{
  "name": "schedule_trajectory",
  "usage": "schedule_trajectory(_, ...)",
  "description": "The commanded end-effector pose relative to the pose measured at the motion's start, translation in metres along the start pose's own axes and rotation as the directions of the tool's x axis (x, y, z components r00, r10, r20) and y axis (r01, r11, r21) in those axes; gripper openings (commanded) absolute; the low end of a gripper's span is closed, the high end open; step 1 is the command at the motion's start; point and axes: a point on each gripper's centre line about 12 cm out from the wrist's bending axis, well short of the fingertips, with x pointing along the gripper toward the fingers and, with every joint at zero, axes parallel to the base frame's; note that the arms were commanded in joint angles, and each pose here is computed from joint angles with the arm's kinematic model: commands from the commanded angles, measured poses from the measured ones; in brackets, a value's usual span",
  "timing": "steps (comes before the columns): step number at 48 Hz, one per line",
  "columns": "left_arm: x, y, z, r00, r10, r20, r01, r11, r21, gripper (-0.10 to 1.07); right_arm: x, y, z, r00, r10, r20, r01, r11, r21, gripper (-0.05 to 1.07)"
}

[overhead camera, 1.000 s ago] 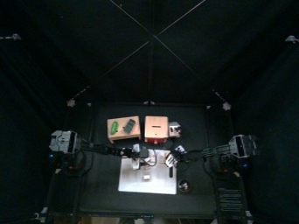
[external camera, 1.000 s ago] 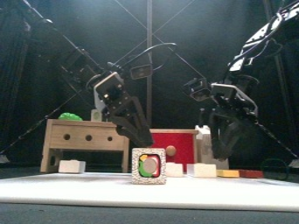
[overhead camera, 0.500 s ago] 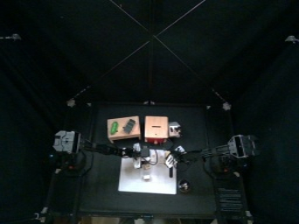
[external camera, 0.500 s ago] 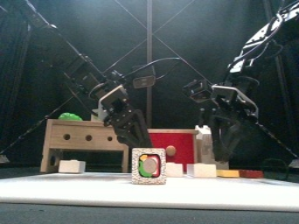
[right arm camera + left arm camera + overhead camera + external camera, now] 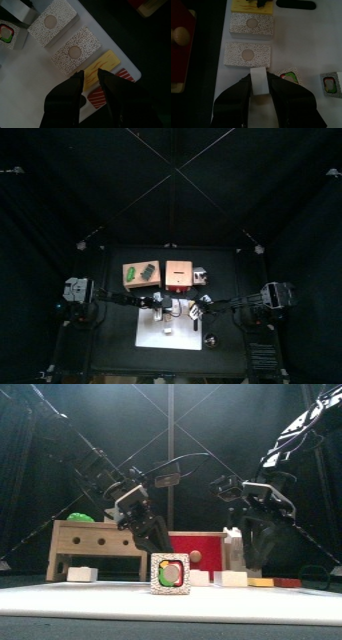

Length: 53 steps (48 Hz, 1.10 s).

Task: Place second piece of sushi to top left

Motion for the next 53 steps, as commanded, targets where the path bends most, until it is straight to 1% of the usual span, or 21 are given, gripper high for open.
schedule_trajectory(1,-0.013,-0.002,0.015,0.999,-0.003,0.049,0.002,1.000,0.019,0.64,-0.007,0.006,0.007,0.999,0.024,0.026,-0.024,1.000,0.003,0.70)
schedule_trajectory(8,-0.030,-0.002,0.016,0.997,-0.006,0.074,0.003,0.999,0.036,0.64,-0.007,0.005,0.007,0.999,0.023,0.024,-0.023,1.000,0.003,0.70)
schedule_trajectory(12,-0.041,-0.004,0.013,0.997,-0.010,0.080,0.006,0.999,0.048,0.64,-0.006,0.005,0.006,0.999,0.022,0.023,-0.023,1.000,0.002,0.70)
schedule_trajectory(20,-0.064,-0.011,-0.004,0.997,-0.027,0.077,0.019,0.994,0.106,0.64,-0.007,0.005,0.007,0.999,0.024,0.026,-0.024,1.000,0.002,0.70)
schedule_trajectory(24,-0.075,-0.016,-0.016,0.997,-0.040,0.070,0.030,0.991,0.132,0.64,-0.007,0.005,0.007,0.999,0.023,0.025,-0.023,1.000,0.003,0.70)
schedule_trajectory(30,-0.090,-0.020,-0.032,0.997,-0.052,0.063,0.043,0.989,0.144,0.64,-0.006,0.006,0.007,0.999,0.025,0.024,-0.025,1.000,0.006,0.70)
schedule_trajectory(34,-0.098,-0.022,-0.038,0.996,-0.060,0.068,0.050,0.988,0.148,0.64,-0.006,0.006,0.008,0.999,0.025,0.024,-0.025,1.000,0.007,0.70)
schedule_trajectory(44,-0.110,-0.019,-0.063,0.998,-0.049,0.042,0.042,0.988,0.151,0.64,-0.005,0.007,0.009,0.999,0.025,0.024,-0.025,1.000,0.008,0.70)
schedule_trajectory(53,-0.117,-0.017,-0.079,0.999,-0.043,0.026,0.039,0.988,0.150,0.64,-0.005,0.010,0.011,0.999,0.028,0.028,-0.028,1.000,0.008,0.70)
